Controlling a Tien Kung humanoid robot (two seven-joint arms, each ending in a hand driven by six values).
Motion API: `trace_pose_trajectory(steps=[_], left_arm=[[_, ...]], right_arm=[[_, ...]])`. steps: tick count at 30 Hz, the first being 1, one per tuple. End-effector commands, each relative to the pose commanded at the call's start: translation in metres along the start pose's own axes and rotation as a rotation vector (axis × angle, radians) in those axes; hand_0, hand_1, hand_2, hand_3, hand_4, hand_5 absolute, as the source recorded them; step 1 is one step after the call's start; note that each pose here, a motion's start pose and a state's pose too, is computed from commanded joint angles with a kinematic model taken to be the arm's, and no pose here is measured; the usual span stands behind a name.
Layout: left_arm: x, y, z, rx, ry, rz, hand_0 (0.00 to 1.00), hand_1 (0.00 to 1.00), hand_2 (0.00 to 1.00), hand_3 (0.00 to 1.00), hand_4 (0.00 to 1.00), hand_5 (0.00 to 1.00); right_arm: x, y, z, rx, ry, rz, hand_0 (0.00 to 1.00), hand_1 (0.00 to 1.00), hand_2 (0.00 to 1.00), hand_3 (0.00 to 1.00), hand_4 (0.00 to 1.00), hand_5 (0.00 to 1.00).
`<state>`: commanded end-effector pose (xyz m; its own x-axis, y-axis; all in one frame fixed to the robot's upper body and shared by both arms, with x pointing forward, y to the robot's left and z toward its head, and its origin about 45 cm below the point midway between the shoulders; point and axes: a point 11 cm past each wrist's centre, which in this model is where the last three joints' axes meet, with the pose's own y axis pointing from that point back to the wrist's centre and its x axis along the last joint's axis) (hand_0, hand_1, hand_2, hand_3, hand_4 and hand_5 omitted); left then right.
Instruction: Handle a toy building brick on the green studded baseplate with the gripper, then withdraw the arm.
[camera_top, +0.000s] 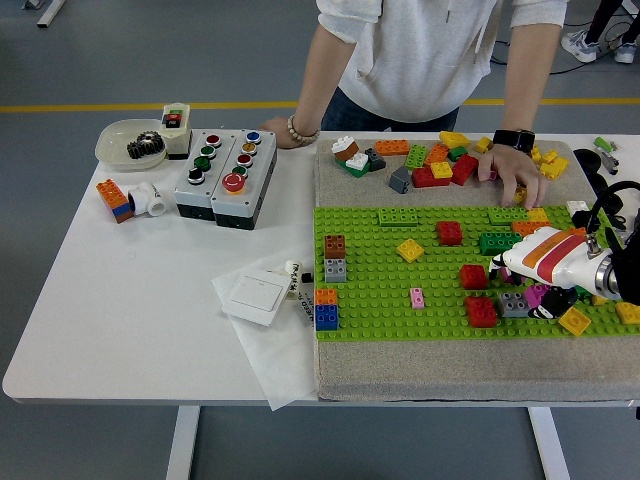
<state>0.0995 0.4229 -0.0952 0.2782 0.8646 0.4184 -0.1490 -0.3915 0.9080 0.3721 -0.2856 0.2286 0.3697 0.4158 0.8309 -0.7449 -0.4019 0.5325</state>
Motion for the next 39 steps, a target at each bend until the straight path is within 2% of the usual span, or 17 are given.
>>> trace_pose_trajectory(steps=[6,16,21,22,25,27,28,33,34,39], left_arm=[[0.000,0.000,0.000,-0.001,0.002,0.001,0.741,0.752,0.785,0.600,0.625,0.646],[0.001,0.000,0.000,0.000,0.002,0.002,0.741,0.752,0.786,0.600,0.626,0.647],[0.000,0.000,0.000,0.001,-0.004,0.001,0.741,0.752,0.786,0.600,0.626,0.647],[0.000,0.000,0.000,0.001,-0.005,0.001,0.740,0.752,0.784,0.601,0.625,0.646],[0.000,0.000,-0.001,0.001,-0.003,0.002,0.740,0.752,0.784,0.601,0.625,0.646],[0.000,0.000,-0.001,0.003,-0.004,0.002,0.740,0.752,0.784,0.601,0.625,0.646],[0.000,0.000,-0.002,0.003,-0.004,0.002,0.740,0.753,0.785,0.601,0.626,0.645],[-0.001,0.000,-0.003,0.006,-0.009,0.000,0.740,0.753,0.785,0.601,0.626,0.645],[-0.001,0.000,-0.003,0.007,-0.011,-0.001,0.741,0.752,0.784,0.601,0.625,0.644],[-0.002,0.000,-0.003,0.009,-0.017,-0.002,0.741,0.752,0.784,0.601,0.625,0.644]], right_arm=[[0.003,0.002,-0.004,0.010,-0.006,0.009,0.195,0.402,0.523,0.748,0.963,0.095],[0.034,0.016,-0.007,-0.002,-0.086,0.150,0.199,0.402,0.524,0.747,0.976,0.115],[0.040,0.022,0.007,-0.064,-0.098,0.189,0.199,0.402,0.524,0.747,0.976,0.115],[0.038,0.024,0.013,-0.094,-0.112,0.201,0.231,0.410,0.525,0.725,0.940,0.155],[0.036,0.029,0.024,-0.156,-0.145,0.232,0.231,0.410,0.525,0.725,0.940,0.155],[0.034,0.036,0.036,-0.226,-0.180,0.279,0.231,0.410,0.525,0.725,0.940,0.155],[0.033,0.039,0.039,-0.245,-0.192,0.295,0.417,0.445,0.514,0.517,0.661,0.195],[0.029,0.046,0.044,-0.263,-0.242,0.313,0.417,0.445,0.514,0.517,0.661,0.195],[0.027,0.048,0.043,-0.260,-0.263,0.313,0.556,0.501,0.546,0.505,0.647,0.237],[0.016,0.051,0.042,-0.250,-0.375,0.299,0.556,0.501,0.546,0.505,0.647,0.237]])
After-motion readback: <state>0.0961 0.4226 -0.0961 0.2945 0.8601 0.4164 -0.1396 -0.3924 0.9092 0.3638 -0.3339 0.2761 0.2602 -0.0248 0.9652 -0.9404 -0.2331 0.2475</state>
